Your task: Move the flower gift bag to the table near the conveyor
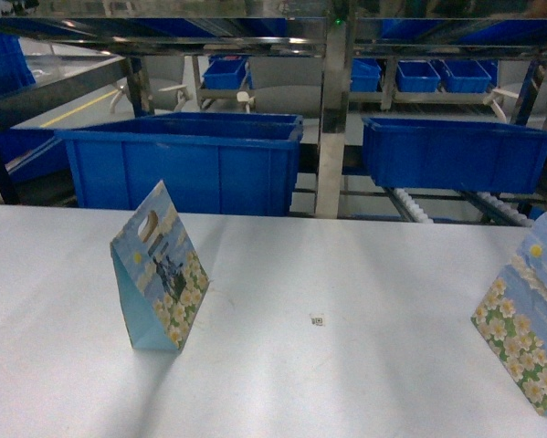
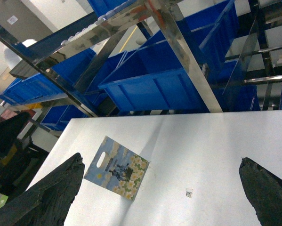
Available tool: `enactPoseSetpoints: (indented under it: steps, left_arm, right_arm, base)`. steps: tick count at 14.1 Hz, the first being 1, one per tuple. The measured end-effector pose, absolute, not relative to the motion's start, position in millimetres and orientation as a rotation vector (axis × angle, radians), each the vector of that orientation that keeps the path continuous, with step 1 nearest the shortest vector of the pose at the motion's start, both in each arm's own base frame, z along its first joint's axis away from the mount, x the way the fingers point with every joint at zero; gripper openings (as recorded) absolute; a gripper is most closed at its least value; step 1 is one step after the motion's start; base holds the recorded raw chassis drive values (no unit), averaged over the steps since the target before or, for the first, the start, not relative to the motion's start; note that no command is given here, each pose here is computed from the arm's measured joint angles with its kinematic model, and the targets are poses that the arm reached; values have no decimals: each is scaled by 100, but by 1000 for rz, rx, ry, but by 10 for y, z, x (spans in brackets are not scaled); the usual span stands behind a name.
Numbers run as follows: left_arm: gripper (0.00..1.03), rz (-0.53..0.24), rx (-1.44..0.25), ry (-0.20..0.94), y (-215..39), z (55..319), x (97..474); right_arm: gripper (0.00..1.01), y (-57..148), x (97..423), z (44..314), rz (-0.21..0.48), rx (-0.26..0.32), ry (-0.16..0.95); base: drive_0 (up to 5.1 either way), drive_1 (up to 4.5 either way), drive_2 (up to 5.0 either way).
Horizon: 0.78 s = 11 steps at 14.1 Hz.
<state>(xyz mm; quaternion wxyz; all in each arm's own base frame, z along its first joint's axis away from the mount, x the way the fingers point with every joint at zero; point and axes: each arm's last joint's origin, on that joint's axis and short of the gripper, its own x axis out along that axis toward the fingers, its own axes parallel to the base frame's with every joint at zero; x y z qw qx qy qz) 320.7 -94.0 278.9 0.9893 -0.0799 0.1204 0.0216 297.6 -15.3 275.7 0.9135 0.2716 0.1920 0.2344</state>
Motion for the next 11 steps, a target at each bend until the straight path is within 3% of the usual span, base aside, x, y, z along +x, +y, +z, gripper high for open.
enactPoseSetpoints:
  steps: [2, 3, 4, 5, 8, 9, 11]
  left_arm:
    - [98, 60, -141, 295, -926, 2624, 3265]
    - [82, 4, -112, 100, -806, 2547, 3155]
    - [64, 1, -61, 9, -618, 2431, 2870]
    - [45, 12, -39, -27, -460, 2343, 2643]
    - [6, 0, -16, 15, -282, 2036, 2242]
    - [2, 5, -15, 8, -227, 1997, 2125]
    - [2, 3, -14, 6, -160, 1913, 1933]
  right_arm:
    - [98, -156, 2976, 2757, 480, 560, 395]
    - [88, -74, 2949, 2749, 357, 399, 189]
    - [70, -50, 2696, 2585, 144, 185, 26]
    - [52, -25, 2490, 2427, 9, 74, -15]
    - [11, 1, 2129, 2125, 5, 15, 9]
    - [2, 1, 2023, 2066, 3, 8, 4]
    - [2, 2, 1849, 1961, 4, 6, 7]
  base:
    - [0, 0, 0]
    - [0, 0, 0]
    - [0, 0, 0]
    - [0, 0, 0]
    - [0, 0, 0]
    - [0, 0, 0]
    - [0, 0, 0]
